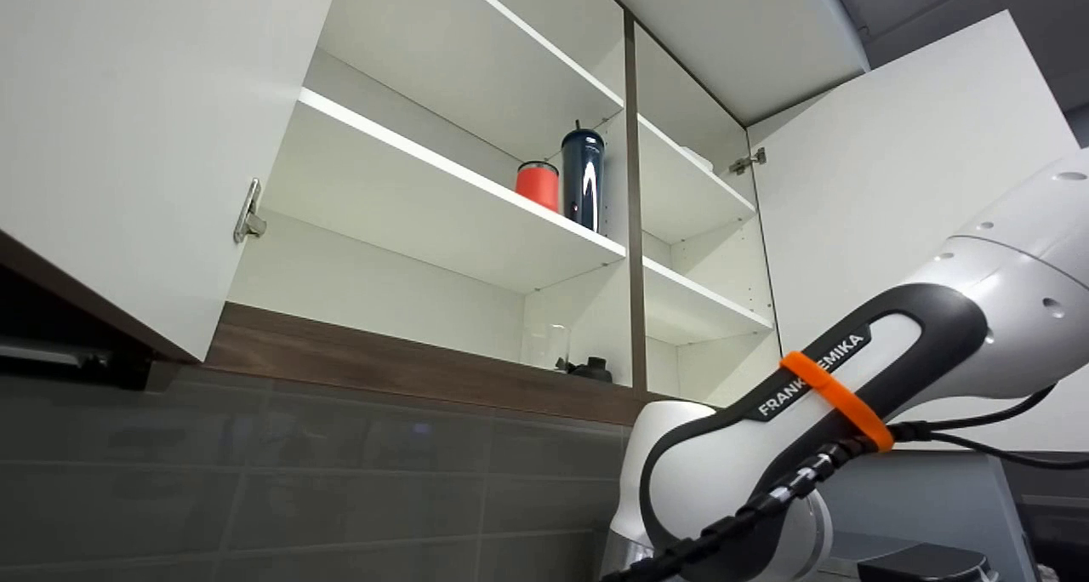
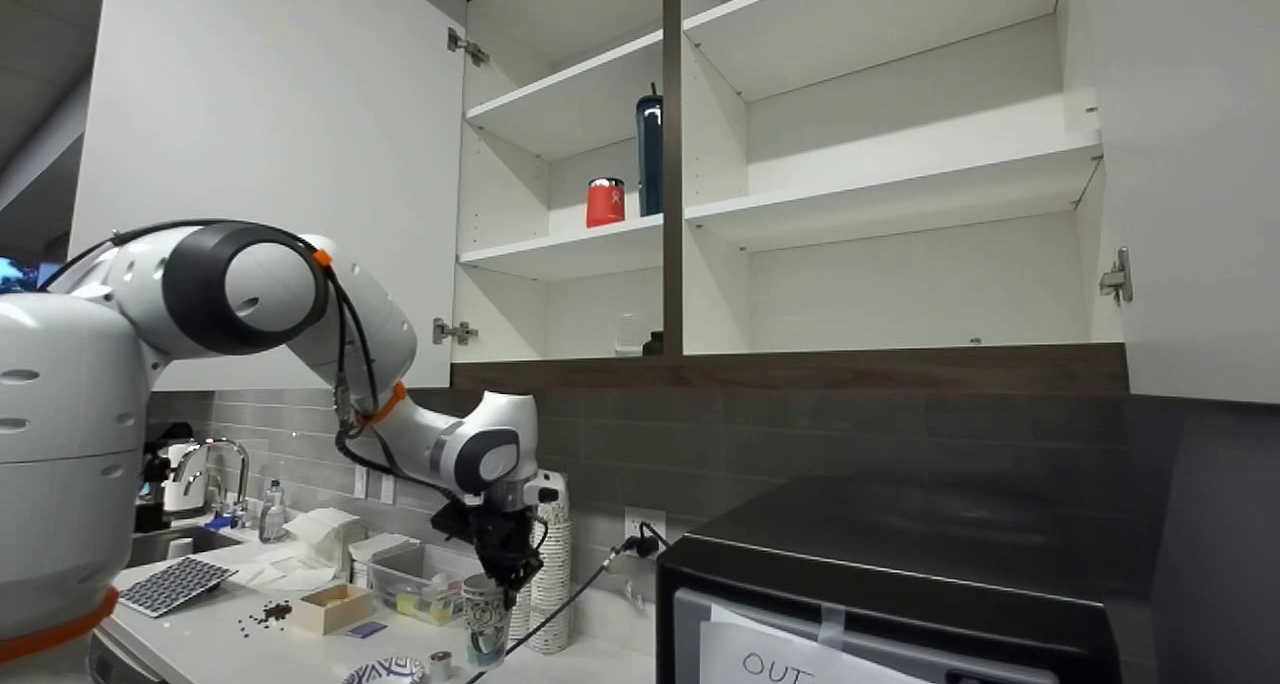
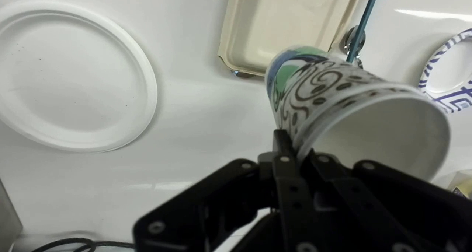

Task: Stack up the two paper cups on the bottom shelf and place them on the counter top

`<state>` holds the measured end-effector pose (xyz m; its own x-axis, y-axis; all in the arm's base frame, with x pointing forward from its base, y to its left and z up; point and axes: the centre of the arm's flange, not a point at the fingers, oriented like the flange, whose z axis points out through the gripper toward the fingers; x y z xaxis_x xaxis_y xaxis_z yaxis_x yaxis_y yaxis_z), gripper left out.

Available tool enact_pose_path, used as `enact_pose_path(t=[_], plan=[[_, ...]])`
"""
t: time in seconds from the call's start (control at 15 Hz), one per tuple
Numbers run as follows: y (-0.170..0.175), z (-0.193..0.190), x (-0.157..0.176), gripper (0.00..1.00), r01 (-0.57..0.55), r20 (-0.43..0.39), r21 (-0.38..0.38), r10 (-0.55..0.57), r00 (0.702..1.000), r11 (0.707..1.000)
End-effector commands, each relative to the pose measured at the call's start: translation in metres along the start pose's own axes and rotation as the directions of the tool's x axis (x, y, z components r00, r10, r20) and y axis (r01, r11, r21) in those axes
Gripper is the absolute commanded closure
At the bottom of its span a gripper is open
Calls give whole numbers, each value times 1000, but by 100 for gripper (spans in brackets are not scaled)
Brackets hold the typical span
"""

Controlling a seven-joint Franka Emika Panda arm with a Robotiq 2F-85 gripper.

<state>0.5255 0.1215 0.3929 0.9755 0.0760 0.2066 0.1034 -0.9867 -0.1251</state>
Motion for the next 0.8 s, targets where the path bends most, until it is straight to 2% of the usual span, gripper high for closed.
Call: enact_pose_path(t=[0.0, 0.4, 0.73], plan=[[2, 23, 27, 99, -15, -34, -2, 15, 999, 1000], [14, 50, 69, 99, -72, -73, -35, 69, 995, 997], [42, 73, 93, 99, -154, -74, -81, 148, 986, 985]])
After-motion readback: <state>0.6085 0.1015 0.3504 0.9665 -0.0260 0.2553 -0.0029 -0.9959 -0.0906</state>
